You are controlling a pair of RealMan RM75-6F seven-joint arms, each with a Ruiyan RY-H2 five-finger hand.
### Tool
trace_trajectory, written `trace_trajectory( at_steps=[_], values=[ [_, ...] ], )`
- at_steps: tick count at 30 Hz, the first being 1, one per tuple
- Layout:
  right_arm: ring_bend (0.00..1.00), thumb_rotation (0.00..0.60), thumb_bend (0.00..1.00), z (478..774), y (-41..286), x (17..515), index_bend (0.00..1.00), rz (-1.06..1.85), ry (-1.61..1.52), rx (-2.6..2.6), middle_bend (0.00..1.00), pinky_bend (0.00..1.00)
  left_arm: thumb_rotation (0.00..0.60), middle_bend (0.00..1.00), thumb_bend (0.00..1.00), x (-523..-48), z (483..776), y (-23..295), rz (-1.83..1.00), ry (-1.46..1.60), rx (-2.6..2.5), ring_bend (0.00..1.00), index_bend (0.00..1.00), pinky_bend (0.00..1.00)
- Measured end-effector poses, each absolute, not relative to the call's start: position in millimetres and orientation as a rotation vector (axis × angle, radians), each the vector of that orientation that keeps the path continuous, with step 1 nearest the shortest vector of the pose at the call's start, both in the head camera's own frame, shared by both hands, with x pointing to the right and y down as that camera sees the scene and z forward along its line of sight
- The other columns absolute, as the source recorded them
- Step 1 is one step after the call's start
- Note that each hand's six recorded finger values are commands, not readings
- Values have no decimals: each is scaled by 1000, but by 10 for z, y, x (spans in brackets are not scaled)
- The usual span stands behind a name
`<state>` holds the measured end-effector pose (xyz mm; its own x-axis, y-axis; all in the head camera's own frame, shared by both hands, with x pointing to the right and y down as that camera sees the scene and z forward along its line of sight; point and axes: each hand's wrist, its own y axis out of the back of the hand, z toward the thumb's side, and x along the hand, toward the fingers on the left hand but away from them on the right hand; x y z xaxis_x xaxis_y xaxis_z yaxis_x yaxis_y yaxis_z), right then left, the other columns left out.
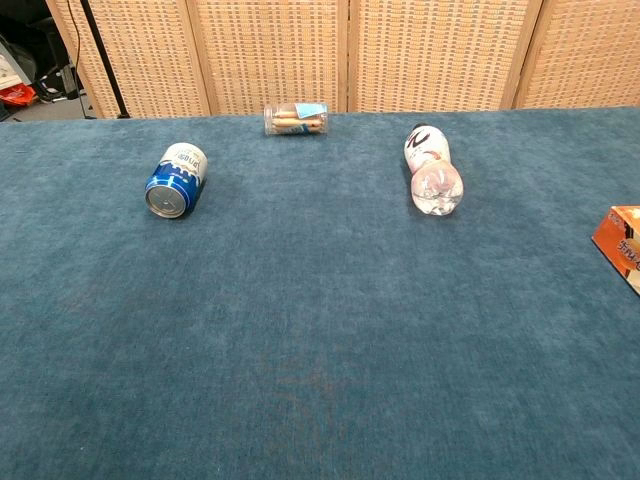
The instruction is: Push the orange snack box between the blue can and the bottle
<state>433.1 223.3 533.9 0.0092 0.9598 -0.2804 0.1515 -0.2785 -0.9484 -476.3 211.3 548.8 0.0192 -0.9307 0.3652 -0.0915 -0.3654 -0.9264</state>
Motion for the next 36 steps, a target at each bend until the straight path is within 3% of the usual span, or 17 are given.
trace_trajectory(
  at_steps=[4,6,8,10,12,13,27,36],
  values=[
    [0,600,20,5349,2238,4329,11,1352,-1182,-1544,0,39,600,0,0,-4765,5486,2112,-1439,1075,-1556,0,0,0],
    [0,600,115,5355,2238,4332,12,1356,-1183,-1554,0,36,600,0,0,-4766,5487,2118,-1447,1065,-1556,0,0,0],
    [0,600,309,5360,2235,4337,11,1359,-1191,-1573,0,33,600,0,0,-4768,5488,2126,-1462,1050,-1555,0,0,0],
    [0,600,672,5365,2226,4343,29,1361,-1205,-1601,0,32,600,0,0,-4759,5485,2129,-1477,1036,-1555,0,0,0],
    [0,600,925,5382,2213,4356,57,1370,-1215,-1633,0,32,600,0,0,-4744,5470,2126,-1481,1034,-1561,0,0,0],
    [0,600,986,5404,2201,4369,67,1381,-1218,-1658,0,35,600,0,0,-4741,5460,2123,-1478,1034,-1562,0,0,0],
    [0,600,1000,5793,2077,4604,77,1510,-1359,-2016,53,222,600,0,0,-4714,5331,2159,-1434,1060,-1568,0,0,0],
    [24,600,1000,6061,2087,4674,112,1595,-1474,-2271,93,228,600,0,0,-4742,5285,2163,-1420,1079,-1584,0,0,0]
  ],
)
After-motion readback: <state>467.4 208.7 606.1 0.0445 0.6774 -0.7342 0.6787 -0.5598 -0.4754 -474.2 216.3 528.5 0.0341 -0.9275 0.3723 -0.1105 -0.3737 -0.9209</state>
